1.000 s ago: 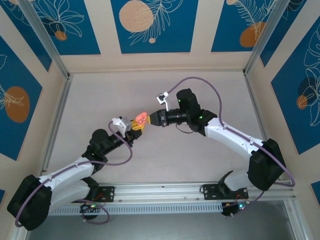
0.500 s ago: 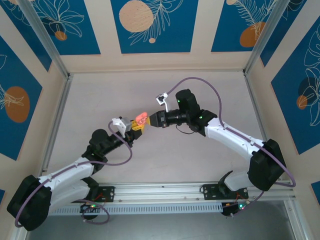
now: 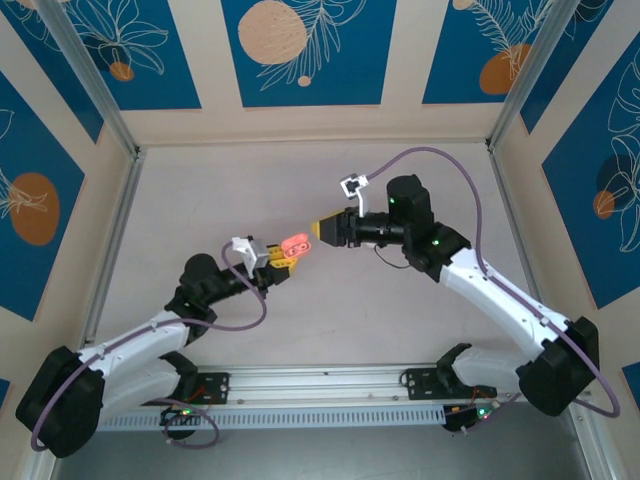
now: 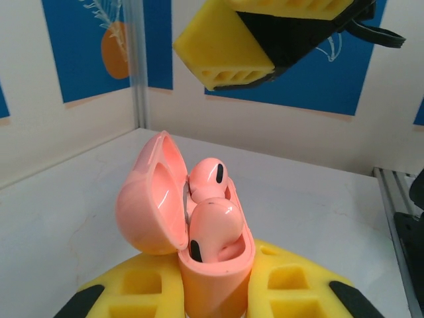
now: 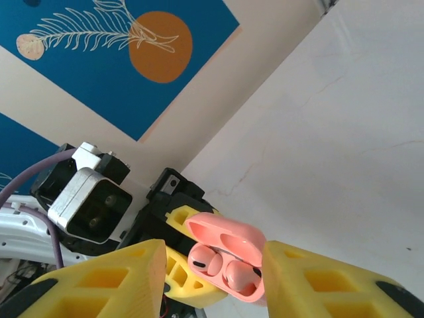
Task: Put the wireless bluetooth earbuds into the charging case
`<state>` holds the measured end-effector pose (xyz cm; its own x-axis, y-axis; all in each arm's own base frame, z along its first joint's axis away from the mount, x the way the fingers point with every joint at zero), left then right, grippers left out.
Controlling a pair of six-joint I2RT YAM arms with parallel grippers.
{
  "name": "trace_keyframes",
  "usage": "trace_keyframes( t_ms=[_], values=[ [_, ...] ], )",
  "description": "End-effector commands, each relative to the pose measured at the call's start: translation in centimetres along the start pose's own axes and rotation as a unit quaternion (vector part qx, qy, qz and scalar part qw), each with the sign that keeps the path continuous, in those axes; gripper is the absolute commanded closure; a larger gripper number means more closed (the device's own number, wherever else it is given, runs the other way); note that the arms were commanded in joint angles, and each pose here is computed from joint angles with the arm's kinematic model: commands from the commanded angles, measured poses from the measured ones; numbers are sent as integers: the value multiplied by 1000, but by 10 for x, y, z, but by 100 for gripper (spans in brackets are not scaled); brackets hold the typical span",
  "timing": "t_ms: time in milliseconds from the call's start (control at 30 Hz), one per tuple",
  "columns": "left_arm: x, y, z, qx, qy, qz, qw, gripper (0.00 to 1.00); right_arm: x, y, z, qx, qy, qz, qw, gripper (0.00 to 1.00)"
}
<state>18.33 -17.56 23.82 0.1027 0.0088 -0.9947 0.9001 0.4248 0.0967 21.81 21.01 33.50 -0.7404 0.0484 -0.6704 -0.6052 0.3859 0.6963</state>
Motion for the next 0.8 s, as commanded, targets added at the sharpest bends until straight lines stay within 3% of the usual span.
trace_keyframes(
  t_ms=[0, 267, 600, 767],
  values=[
    [-17, -3, 6, 42, -18, 31, 998, 83, 3, -4, -16, 50, -29, -32, 998, 55],
    [-18, -2, 14, 63, -12, 33, 997, 83, 4, -12, -46, 61, -85, -60, 993, 50],
    [-16, 1, 30, 108, -5, 29, 994, 82, 18, -26, -60, 48, -75, -61, 994, 15],
    [-19, 3, 40, 141, -7, 28, 990, 82, 26, -23, -64, 28, -65, -137, 988, 10]
  ],
)
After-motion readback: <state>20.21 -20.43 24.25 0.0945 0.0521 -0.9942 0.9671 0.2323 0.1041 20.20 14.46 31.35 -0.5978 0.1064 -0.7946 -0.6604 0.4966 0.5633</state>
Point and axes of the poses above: each hand's point on the last joint's axis, 136 mm out from that joint toward the fingers, its own z axis out along the fingers, its own y axis along the line the jaws close on, x = y × z, the point moved 9 cm from there along -z, back along the fingers, and after that the axes turned 7 degrees about z, right-handed, at the moved point
